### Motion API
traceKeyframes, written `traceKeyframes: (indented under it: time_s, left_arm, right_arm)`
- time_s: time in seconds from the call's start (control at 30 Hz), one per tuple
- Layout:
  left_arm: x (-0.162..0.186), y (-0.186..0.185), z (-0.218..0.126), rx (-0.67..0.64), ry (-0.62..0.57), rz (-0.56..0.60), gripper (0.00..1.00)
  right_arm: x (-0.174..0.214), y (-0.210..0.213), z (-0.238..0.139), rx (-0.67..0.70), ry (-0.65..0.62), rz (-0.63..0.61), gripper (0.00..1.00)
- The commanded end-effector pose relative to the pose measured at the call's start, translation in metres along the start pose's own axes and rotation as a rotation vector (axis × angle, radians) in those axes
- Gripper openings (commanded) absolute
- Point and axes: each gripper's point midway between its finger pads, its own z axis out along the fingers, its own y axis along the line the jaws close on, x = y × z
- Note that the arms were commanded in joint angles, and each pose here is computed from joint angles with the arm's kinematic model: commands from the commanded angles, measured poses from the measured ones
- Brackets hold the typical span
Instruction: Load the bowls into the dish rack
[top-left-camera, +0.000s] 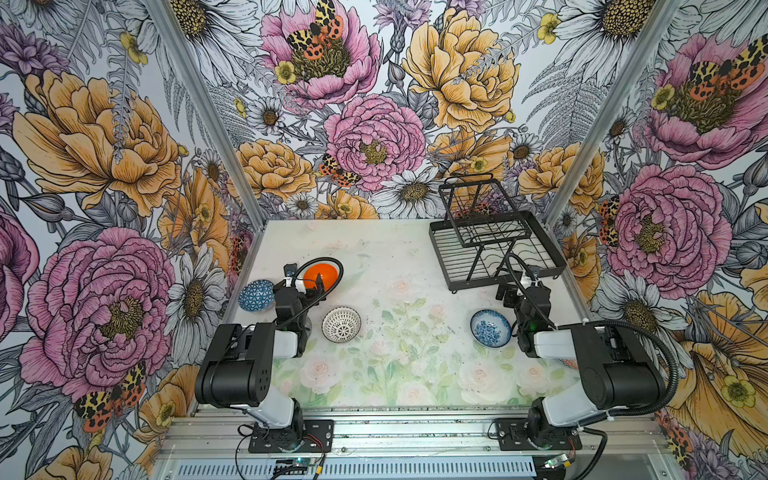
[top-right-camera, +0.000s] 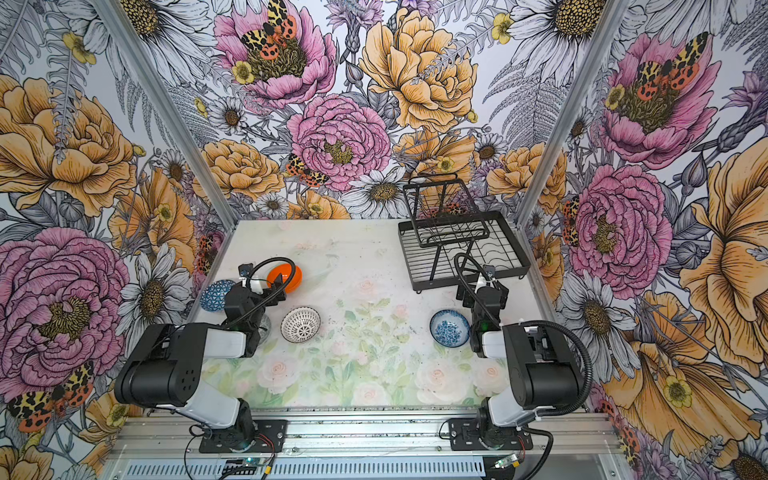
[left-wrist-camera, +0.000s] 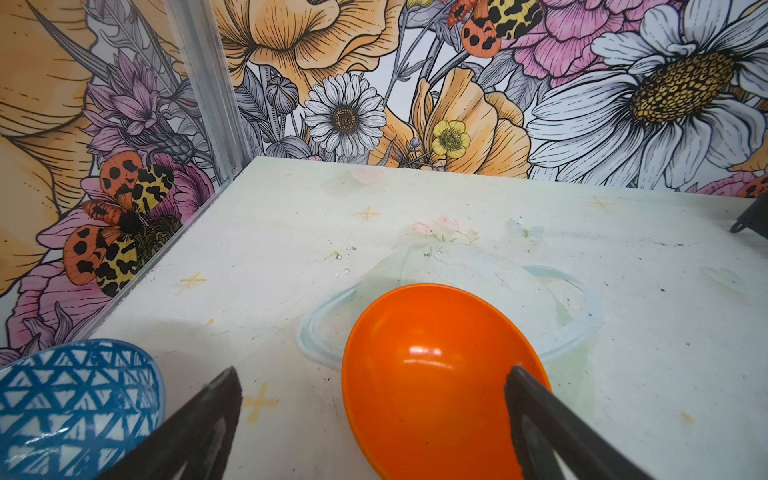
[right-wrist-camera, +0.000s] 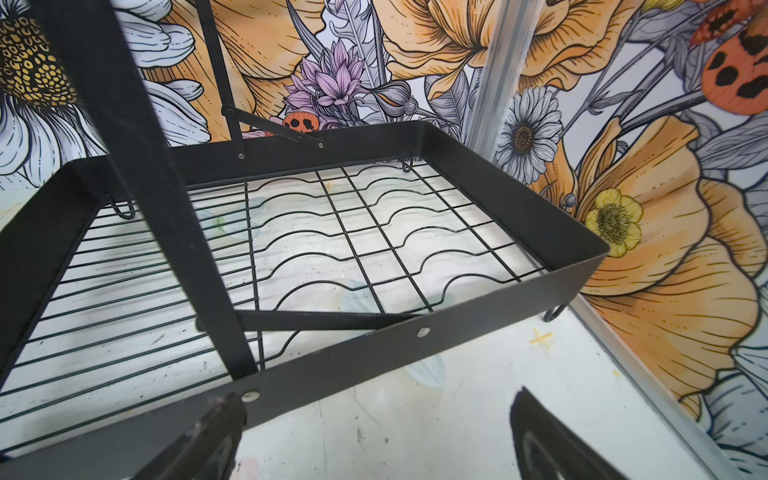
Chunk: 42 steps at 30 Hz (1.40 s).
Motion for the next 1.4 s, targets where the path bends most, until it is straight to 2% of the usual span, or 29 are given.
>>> traceKeyframes:
  time_s: [0.0,0.43,0.5,0.63,0.7,0.77,0.87,0.97,1.03,1.17,1.37]
  left_arm:
    - [-0.008,-0.004,0.000,0.024,-0.025,0.007,0.99]
    - [-0.009,-0.007,-0.002,0.000,-0.034,0.033,0.99]
    - [-0.010,-0.005,0.000,-0.006,-0.022,0.026,0.99]
    - [-0.033,0.015,0.000,-0.149,0.033,0.007,0.99]
    - [-0.042,0.013,0.001,-0.144,0.050,0.009,0.99]
    - [-0.048,0.000,-0.001,-0.093,0.057,0.032,0.99]
    - [-0.067,-0.016,-0.011,-0.089,0.050,0.028,0.99]
    - [-0.089,-0.036,-0.021,-0.033,0.009,-0.050,0.99]
    - [-0.107,-0.057,-0.023,0.039,-0.004,-0.113,0.99]
    - [-0.146,-0.113,-0.018,0.168,0.047,-0.091,0.99]
    - [-0.181,-0.182,-0.009,0.329,0.058,-0.179,0.99]
  right_arm:
    - [-0.011,0.001,0.003,-0.007,-0.028,0.001,0.99]
    - [-0.011,0.002,0.003,-0.009,-0.030,0.001,0.99]
    - [-0.018,-0.004,0.002,0.026,-0.031,0.012,1.00]
    - [-0.038,-0.016,-0.002,0.092,0.020,0.023,0.99]
    - [-0.046,-0.019,-0.008,0.109,0.006,0.033,1.00]
    - [-0.055,-0.025,-0.014,0.133,-0.010,0.051,0.99]
    - [-0.066,-0.035,-0.021,0.185,-0.015,0.076,0.99]
    - [-0.076,-0.043,-0.028,0.228,-0.007,0.118,1.00]
    - [-0.085,-0.043,-0.035,0.225,-0.005,0.167,0.99]
    - [-0.092,-0.039,-0.050,0.191,0.050,0.284,0.99]
    - [-0.080,-0.041,-0.067,0.179,0.149,0.310,0.99]
